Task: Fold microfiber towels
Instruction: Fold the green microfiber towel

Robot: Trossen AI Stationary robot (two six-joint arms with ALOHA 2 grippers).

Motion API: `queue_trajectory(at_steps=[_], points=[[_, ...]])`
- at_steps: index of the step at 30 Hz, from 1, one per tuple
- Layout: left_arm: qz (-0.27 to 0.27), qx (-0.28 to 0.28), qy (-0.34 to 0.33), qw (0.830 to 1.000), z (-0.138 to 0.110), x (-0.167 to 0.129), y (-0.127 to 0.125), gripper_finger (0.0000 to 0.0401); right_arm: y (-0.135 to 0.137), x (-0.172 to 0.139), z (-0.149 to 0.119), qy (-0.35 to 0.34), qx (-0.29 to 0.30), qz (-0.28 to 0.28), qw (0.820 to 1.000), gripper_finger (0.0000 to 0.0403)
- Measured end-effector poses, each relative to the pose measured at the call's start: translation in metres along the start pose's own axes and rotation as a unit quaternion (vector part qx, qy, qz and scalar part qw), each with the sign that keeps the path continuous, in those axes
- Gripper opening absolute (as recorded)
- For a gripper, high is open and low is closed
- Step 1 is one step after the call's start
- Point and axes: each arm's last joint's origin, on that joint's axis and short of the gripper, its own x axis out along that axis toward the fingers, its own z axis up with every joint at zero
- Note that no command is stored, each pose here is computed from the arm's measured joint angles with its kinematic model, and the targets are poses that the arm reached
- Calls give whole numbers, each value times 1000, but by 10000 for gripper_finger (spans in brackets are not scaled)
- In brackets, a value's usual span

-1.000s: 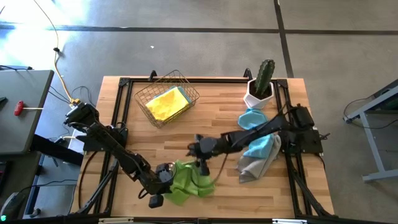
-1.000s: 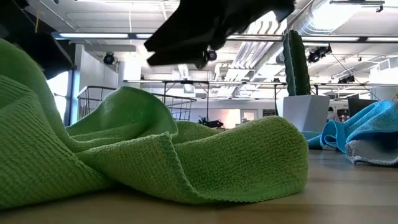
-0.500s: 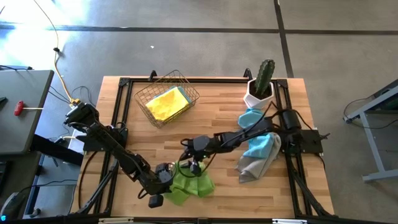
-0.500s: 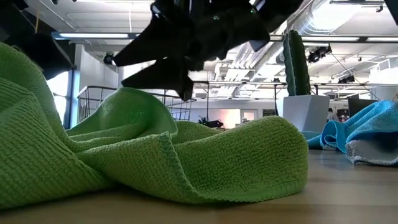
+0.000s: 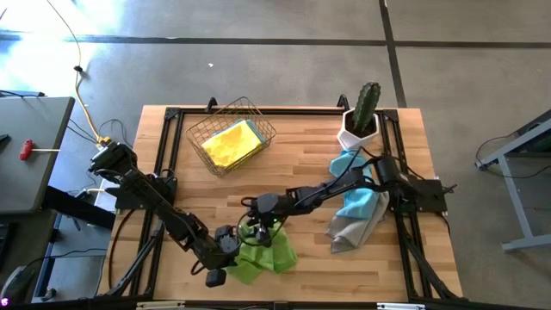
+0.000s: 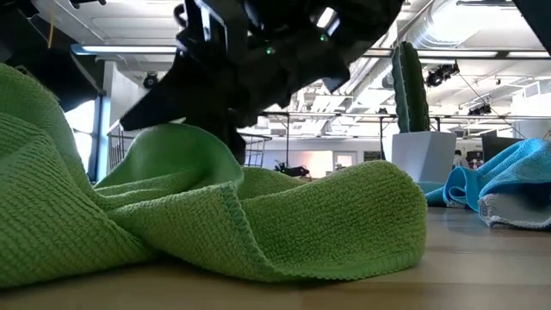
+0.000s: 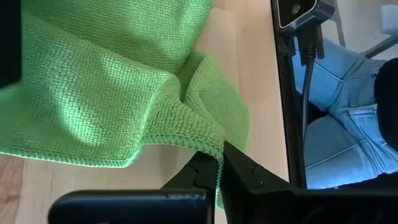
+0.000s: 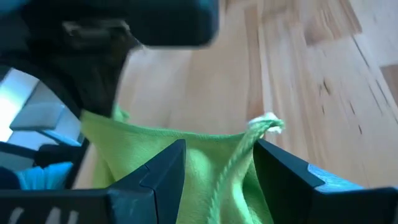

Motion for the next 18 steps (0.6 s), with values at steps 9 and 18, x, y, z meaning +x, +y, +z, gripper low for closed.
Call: queue_trajectory(at_steps=[9,18], points=[[1,-11,9,1000,-4,0,-2,0,-2,4,-3,19,-6,-8,1000,120],[44,-68,78,994,-20,-3,3,0,-3,-8,-8,89,-6,-46,995,15]])
